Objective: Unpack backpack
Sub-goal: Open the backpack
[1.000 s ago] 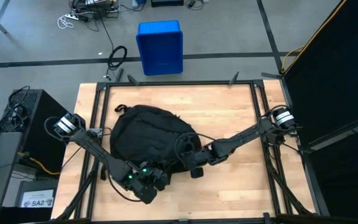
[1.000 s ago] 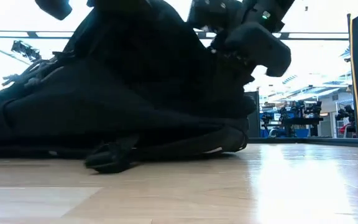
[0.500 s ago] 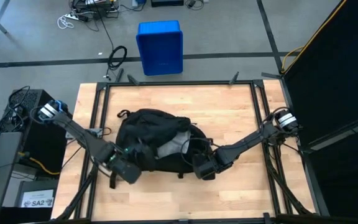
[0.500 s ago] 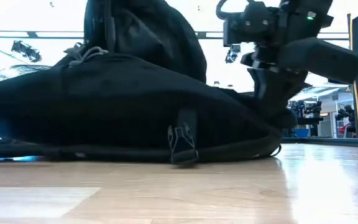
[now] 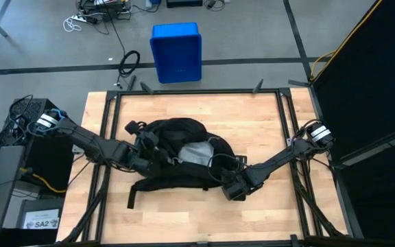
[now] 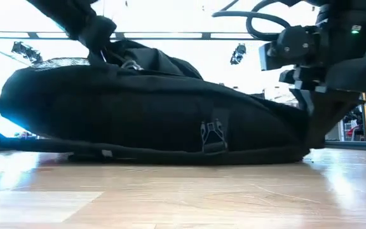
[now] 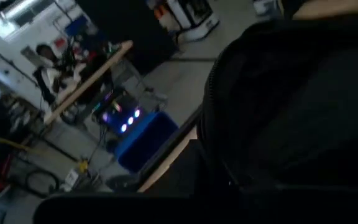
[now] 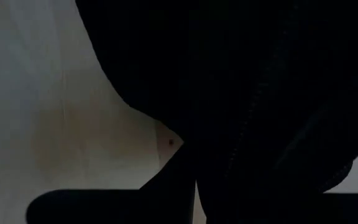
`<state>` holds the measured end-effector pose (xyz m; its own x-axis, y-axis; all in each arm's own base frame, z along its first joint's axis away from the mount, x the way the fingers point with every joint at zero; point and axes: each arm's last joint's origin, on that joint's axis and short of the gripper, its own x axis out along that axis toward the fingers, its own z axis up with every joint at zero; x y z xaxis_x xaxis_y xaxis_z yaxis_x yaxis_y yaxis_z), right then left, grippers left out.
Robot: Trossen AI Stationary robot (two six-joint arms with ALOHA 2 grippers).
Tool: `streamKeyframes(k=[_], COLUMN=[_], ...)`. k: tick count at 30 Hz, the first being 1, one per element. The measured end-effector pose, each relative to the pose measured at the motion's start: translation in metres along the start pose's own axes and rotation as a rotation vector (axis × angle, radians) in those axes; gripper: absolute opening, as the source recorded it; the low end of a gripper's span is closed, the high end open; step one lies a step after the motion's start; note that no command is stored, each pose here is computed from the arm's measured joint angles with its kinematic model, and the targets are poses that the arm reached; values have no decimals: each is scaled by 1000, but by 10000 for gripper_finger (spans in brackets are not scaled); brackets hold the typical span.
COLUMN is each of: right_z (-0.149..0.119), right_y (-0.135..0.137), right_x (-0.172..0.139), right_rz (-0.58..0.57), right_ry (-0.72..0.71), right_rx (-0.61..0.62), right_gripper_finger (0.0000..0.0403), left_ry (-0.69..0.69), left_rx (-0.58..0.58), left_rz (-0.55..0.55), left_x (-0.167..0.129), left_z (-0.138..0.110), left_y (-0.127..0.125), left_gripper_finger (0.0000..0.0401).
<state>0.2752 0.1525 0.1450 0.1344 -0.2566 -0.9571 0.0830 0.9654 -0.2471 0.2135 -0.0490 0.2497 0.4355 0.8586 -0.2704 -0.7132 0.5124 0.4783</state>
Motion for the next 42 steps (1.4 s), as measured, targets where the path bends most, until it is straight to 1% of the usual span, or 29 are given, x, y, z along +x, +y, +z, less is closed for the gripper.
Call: streamKeyframes(k=[4, 9, 13, 17, 20, 24, 26, 29, 37, 42], right_z=[-9, -14, -15, -14, -13, -12, -13, -14, -14, -13], right_y=[6, 7, 6, 4, 2, 0, -1, -1, 0, 0], right_x=[-5, -15, -20, -22, -21, -20, -19, -19, -20, -20], right_rz=[-4, 20, 34, 35, 34, 50, 55, 70, 83, 86], right_ry=[21, 5, -6, -13, -10, 17, 29, 48, 53, 44], right_rx=[11, 37, 44, 31, 15, 6, 5, 4, 12, 15], right_gripper_finger=[0, 0, 0, 0, 0, 0, 0, 0, 0, 0], left_ry=[57, 145, 246, 352, 350, 277, 224, 157, 71, 30], left_rx=[-13, -58, -79, -105, -73, 5, 62, 114, 172, 194], left_rz=[-8, -35, -87, -167, -217, -271, -270, -265, -165, -120], left_x=[9, 19, 25, 30, 32, 34, 34, 34, 26, 20], left_z=[-9, -22, -38, -54, -61, -55, -51, -43, -3, 26], left_y=[0, 0, -1, -5, -10, -16, -18, -18, -5, 6], left_gripper_finger=[0, 0, 0, 0, 0, 14, 30, 62, 163, 211])
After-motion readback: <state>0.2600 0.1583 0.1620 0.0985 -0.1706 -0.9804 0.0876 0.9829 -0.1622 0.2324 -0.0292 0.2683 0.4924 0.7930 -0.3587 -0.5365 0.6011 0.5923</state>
